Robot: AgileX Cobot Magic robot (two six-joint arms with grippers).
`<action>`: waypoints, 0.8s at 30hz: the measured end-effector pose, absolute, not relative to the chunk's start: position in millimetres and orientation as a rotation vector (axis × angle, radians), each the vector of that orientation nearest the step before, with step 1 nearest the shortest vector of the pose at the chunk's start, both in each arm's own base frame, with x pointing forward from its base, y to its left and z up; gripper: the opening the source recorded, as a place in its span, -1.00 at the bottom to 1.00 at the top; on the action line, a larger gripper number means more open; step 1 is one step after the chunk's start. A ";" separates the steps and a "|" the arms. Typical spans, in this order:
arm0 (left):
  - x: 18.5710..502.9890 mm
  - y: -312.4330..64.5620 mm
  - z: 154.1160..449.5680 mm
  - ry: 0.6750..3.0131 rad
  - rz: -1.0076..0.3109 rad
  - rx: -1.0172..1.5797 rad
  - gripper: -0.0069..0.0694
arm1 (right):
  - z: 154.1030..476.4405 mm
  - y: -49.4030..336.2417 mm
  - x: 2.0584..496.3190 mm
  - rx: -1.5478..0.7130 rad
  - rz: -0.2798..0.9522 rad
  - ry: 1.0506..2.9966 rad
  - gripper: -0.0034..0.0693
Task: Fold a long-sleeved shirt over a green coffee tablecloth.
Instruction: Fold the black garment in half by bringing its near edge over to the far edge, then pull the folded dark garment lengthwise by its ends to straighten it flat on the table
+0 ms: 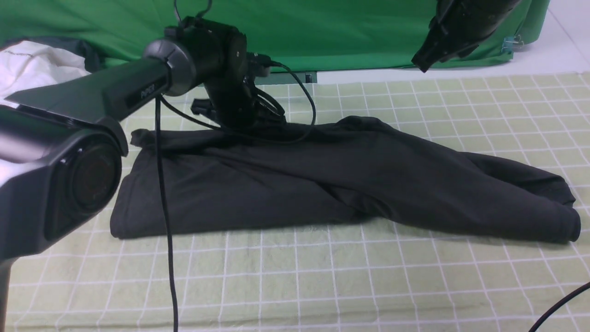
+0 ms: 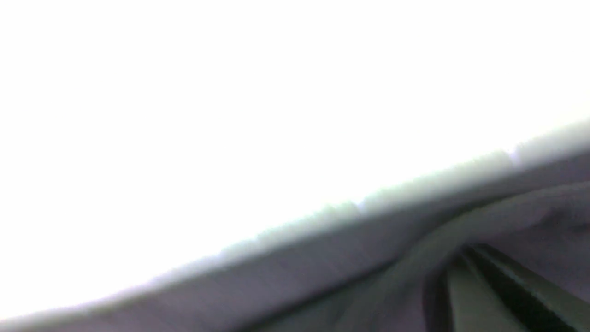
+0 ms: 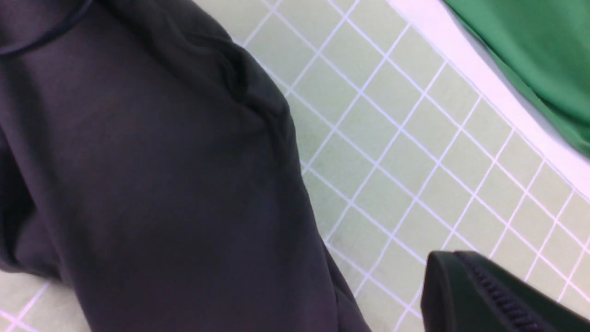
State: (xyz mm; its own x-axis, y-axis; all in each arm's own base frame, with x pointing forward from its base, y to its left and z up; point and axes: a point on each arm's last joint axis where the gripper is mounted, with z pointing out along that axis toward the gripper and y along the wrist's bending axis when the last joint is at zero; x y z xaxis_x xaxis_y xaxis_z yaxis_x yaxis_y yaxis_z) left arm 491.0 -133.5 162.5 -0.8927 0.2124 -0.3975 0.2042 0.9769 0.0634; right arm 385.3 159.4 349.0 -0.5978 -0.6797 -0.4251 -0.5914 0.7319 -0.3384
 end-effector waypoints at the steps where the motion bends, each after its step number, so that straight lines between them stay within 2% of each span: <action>1: 494.7 -132.4 165.6 2.683 0.045 0.289 -0.79 | 351.8 158.1 382.6 -0.961 -0.220 2.403 -0.92; 7: 499.9 -131.1 198.8 2.671 0.078 0.293 -0.79 | 354.6 143.4 372.5 -0.951 -0.235 2.511 -0.92; 11: 489.1 -129.1 223.2 2.731 0.087 0.323 -0.79 | 348.7 115.1 374.4 -0.855 -0.181 2.595 -0.92; 13: 479.1 -129.1 240.5 2.758 0.052 0.332 -0.79 | 338.5 93.9 374.7 -0.779 -0.111 2.671 -0.92; 18: 452.5 -139.0 275.5 2.739 -0.145 0.398 -0.79 | 304.5 53.1 372.8 -0.641 0.045 2.832 -0.91; 22: 429.1 -146.5 269.7 2.790 -0.218 0.435 -0.79 | 277.8 35.7 369.5 -0.623 0.086 2.895 -0.68; 24: 416.0 -147.6 244.1 2.876 -0.217 0.454 -0.79 | 263.3 32.6 374.2 -0.615 0.092 2.901 -0.44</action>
